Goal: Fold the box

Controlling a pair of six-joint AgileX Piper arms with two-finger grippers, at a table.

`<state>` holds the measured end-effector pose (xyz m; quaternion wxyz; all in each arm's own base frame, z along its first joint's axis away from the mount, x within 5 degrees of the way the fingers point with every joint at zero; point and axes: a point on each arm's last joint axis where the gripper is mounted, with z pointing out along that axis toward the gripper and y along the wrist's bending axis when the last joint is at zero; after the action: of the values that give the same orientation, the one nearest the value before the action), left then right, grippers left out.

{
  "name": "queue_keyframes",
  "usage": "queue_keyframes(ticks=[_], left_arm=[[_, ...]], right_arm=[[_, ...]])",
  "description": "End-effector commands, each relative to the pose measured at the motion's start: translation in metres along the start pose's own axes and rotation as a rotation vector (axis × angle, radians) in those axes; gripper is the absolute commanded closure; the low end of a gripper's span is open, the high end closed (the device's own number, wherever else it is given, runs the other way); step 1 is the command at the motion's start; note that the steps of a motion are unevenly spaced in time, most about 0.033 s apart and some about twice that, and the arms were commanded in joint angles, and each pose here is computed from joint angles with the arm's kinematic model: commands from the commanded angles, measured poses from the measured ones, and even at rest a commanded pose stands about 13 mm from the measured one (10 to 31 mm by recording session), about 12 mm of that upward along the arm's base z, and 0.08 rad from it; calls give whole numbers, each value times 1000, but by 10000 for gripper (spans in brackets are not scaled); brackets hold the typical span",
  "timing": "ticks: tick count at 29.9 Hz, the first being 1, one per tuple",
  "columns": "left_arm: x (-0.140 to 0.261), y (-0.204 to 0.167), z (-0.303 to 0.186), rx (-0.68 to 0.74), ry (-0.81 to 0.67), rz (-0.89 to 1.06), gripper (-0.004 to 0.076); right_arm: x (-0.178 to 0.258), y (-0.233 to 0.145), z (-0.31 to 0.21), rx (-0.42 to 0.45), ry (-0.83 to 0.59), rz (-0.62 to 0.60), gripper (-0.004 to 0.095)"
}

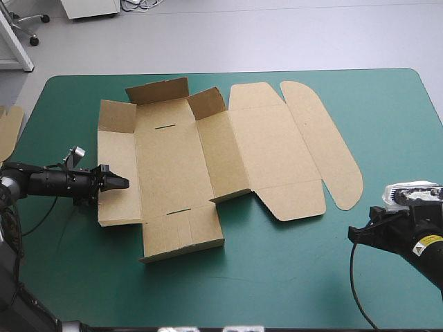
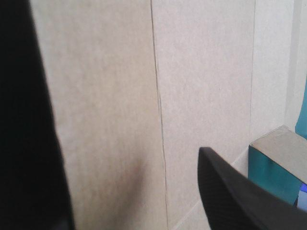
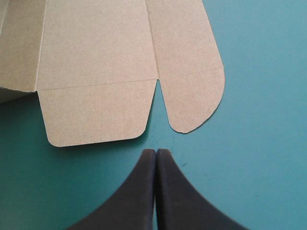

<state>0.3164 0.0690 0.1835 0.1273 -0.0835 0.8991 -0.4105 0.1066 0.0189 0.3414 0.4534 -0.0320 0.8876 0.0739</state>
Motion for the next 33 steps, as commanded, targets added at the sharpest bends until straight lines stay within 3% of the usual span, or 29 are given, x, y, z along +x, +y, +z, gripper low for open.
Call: queue_keyframes(ticks=[1,11,20,26,33], left_arm=[[-3,-24,-10,95,-31,30,329],[-2,-33,0,110,-4,76,356],[-4,-33,4,75,-11,98,528],[-6,-33,4,75,-39,93,737],[-9,-40,0,101,-24,114,738]], right_arm=[[-14,1,-6,2,-85,-9,942],[-14,1,-6,2,-85,-9,942],[-13,1,-6,1,-78,-8,942],[-13,1,-6,0,-76,-7,942],[-13,1,-6,0,-76,-7,942]])
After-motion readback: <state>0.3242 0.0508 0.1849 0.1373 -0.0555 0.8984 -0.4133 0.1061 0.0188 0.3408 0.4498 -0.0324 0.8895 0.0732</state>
